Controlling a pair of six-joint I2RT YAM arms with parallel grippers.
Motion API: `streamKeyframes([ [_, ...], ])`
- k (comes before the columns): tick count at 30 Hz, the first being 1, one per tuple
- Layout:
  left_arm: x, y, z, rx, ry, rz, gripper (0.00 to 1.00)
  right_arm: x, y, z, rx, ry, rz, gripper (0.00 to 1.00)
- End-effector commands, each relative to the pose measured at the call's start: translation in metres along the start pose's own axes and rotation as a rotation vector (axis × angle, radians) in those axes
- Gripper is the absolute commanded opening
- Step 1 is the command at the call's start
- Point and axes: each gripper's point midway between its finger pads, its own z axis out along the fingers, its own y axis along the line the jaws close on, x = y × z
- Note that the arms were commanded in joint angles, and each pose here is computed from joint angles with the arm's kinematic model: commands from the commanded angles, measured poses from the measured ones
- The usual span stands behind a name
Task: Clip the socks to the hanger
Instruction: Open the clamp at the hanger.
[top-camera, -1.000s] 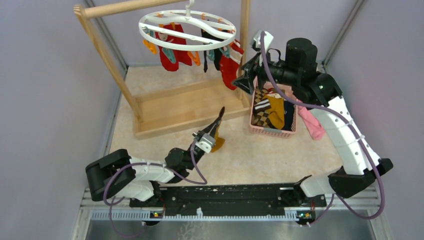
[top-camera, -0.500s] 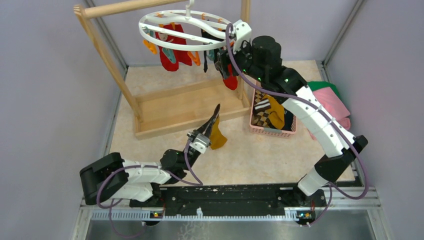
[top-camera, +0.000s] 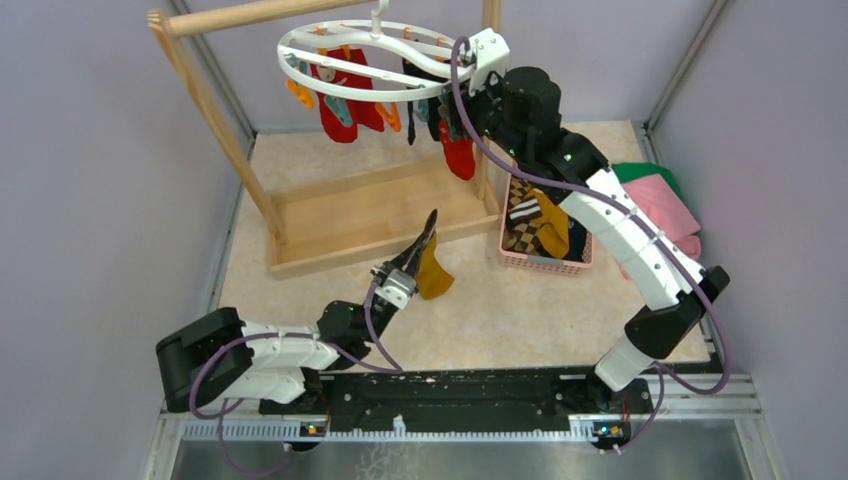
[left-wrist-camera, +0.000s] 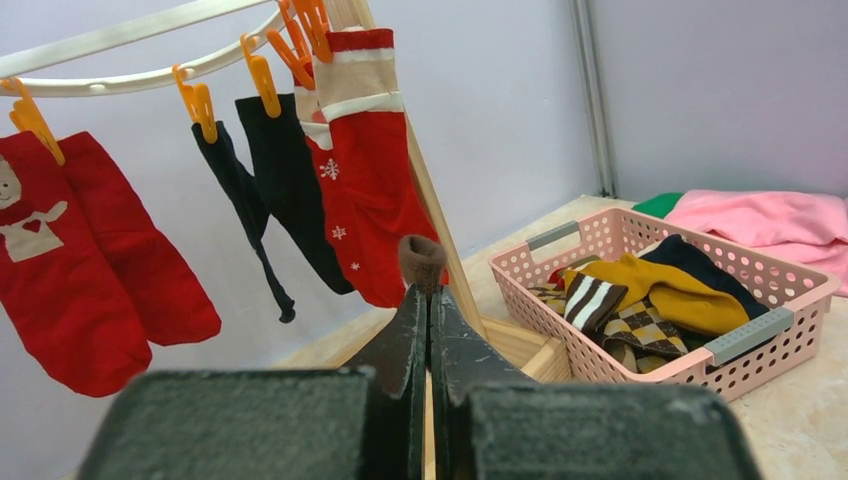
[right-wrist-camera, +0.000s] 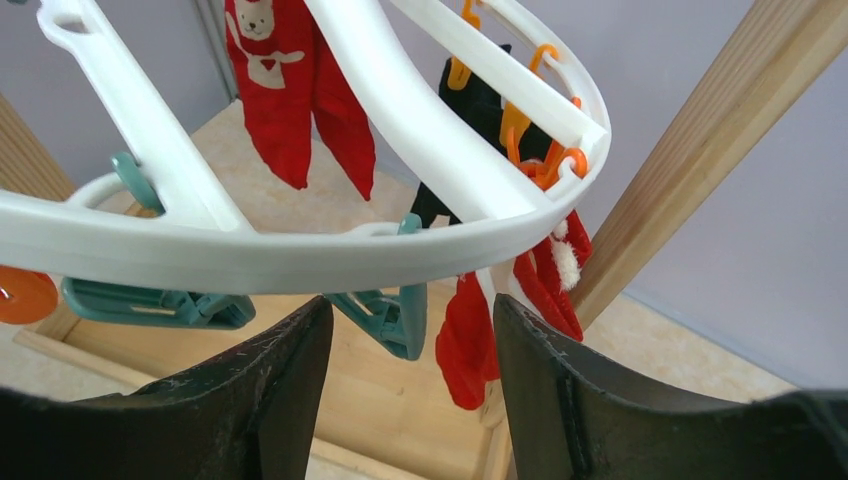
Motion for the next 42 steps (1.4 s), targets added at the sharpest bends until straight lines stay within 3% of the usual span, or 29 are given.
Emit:
streamKeyframes([
  [1, -0.064, 0.039, -0.003, -0.152, -0.249, -0.139, 0.00, -0.037, 0.006, -0.001, -0.013, -0.109, 0.029, 0.60],
  [28, -0.065, 0.044, -0.008, -0.168, -0.250, -0.163, 0.00, -0.032, 0.007, 0.013, 0.075, -0.156, 0.035, 0.56],
  [34, -0.065, 0.044, -0.008, -0.168, -0.251, -0.164, 0.00, -0.035, 0.008, 0.015, 0.070, -0.165, 0.036, 0.45],
  [42, -0.067, 0.044, -0.008, -0.167, -0.255, -0.163, 0.00, -0.037, 0.011, 0.013, 0.053, -0.163, 0.036, 0.25],
])
